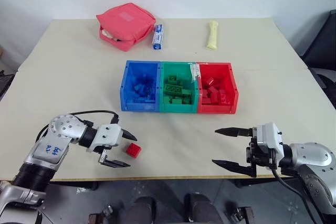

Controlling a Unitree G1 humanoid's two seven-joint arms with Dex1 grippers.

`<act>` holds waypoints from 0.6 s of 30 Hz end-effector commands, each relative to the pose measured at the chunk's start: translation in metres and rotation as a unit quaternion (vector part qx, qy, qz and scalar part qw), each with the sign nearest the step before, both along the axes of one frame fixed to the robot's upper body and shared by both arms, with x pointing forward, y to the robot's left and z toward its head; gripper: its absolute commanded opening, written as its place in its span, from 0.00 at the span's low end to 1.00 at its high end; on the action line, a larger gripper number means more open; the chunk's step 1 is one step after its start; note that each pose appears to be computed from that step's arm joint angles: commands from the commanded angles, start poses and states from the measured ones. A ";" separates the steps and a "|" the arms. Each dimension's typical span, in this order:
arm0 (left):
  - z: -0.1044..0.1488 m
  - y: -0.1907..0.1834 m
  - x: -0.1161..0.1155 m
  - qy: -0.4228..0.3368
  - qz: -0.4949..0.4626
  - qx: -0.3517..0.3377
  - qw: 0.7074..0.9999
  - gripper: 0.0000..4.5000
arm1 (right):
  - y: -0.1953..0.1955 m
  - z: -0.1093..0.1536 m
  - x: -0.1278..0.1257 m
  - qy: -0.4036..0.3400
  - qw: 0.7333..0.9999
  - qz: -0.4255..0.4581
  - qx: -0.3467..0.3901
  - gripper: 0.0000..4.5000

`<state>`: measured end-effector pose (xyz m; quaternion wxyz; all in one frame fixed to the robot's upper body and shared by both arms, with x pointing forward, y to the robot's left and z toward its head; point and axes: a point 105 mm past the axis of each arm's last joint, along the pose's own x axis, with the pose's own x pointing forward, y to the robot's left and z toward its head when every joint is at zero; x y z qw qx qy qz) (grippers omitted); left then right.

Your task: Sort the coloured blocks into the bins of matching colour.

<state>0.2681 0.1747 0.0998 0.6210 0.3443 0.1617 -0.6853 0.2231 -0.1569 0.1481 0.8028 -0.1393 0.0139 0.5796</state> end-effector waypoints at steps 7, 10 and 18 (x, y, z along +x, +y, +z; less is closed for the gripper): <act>-0.003 -0.009 0.011 -0.010 -0.012 0.019 1.000 0.66 | 0.001 0.007 -0.008 -0.022 1.000 -0.015 0.000 1.00; -0.002 -0.014 0.012 -0.011 -0.013 0.007 1.000 0.46 | -0.001 0.006 -0.010 -0.021 0.999 -0.027 0.001 1.00; 0.062 -0.076 0.042 -0.024 0.063 -0.219 0.973 0.32 | -0.019 0.008 -0.007 -0.039 0.989 -0.136 0.039 1.00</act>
